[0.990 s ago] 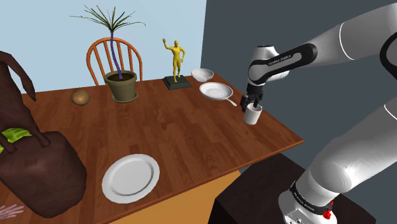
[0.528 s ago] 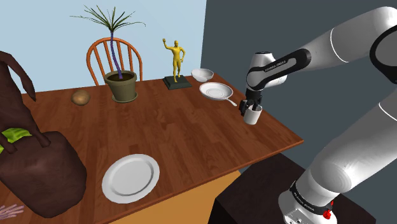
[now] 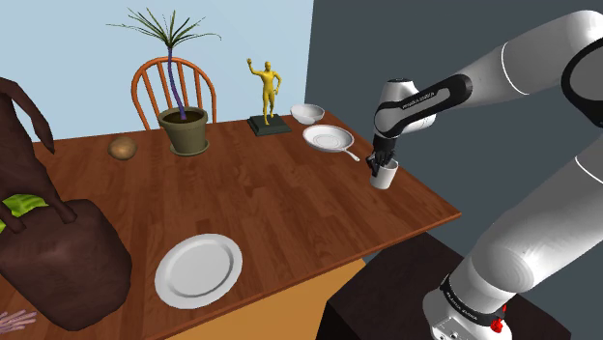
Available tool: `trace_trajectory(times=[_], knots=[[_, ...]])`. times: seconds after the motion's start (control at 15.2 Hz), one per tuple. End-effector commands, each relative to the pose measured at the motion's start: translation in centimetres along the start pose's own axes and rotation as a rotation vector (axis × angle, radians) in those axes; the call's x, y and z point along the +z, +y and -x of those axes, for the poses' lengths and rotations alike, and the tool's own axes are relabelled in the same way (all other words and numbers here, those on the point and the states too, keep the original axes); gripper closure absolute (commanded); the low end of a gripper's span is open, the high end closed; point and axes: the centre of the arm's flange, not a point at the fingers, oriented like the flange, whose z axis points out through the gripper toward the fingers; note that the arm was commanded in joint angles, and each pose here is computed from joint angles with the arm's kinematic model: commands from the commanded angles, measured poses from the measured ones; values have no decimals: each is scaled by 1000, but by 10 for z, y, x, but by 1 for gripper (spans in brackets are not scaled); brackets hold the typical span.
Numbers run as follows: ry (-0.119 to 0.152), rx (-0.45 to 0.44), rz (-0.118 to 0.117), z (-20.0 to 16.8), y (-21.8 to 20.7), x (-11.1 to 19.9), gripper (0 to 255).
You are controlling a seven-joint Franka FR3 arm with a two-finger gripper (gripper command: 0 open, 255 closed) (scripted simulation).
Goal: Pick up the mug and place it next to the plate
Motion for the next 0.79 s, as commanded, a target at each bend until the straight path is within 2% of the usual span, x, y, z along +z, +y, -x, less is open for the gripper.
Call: trace_trajectory(times=[0.0, 0.4, 0.73], knots=[[0, 0, 0, 0, 0, 0, 255], [0, 0, 0, 0, 0, 0, 255], [0, 0, 0, 1, 1, -26, 255]])
